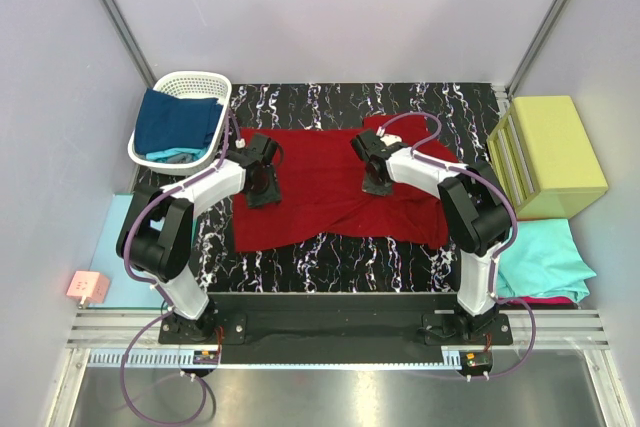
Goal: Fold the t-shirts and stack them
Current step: Fold the flattened tshirt in 1/3 of the way
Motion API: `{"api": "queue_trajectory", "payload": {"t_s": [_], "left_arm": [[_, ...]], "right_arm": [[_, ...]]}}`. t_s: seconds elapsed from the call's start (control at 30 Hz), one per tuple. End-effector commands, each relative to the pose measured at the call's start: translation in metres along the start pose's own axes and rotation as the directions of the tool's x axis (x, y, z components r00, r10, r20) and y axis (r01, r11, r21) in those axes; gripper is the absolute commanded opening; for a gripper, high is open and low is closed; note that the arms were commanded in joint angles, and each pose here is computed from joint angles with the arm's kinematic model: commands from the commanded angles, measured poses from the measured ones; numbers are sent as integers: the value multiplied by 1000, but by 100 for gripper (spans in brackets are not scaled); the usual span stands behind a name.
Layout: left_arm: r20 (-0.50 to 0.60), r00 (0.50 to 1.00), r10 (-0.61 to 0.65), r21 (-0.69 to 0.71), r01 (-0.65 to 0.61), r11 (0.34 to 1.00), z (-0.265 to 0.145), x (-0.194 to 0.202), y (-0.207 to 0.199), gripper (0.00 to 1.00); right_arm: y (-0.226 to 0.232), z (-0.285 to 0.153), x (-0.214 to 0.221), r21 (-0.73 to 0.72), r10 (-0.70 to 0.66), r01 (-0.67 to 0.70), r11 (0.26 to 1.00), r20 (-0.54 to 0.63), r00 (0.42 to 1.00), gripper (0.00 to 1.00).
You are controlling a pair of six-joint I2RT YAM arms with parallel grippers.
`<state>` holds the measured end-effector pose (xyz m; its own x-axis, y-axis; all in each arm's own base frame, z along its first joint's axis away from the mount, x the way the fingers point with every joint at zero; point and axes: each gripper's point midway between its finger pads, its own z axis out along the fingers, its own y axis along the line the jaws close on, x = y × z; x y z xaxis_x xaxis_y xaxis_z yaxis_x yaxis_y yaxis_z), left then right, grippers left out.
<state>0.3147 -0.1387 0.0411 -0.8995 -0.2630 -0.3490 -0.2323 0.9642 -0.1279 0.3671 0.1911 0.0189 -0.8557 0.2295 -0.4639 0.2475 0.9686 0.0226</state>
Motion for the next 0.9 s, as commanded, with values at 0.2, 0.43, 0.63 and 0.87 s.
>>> {"api": "queue_trajectory", "payload": {"t_s": [0.2, 0.43, 0.63, 0.87], "left_arm": [[69, 998, 6, -97, 0, 995, -10, -12, 19, 46], [93, 996, -15, -93, 24, 995, -12, -17, 23, 47], [31, 999, -25, -102, 28, 994, 4, -8, 24, 46], [-14, 1000, -23, -128, 21, 992, 17, -3, 28, 30]], "right_arm": [[3, -8, -22, -14, 4, -3, 1000, 74, 997, 0], [2, -7, -20, -14, 1, 0, 1000, 68, 998, 0], [2, -7, -19, -14, -4, 5, 1000, 66, 998, 0], [2, -7, -19, -15, -5, 6, 1000, 65, 998, 0]]}}
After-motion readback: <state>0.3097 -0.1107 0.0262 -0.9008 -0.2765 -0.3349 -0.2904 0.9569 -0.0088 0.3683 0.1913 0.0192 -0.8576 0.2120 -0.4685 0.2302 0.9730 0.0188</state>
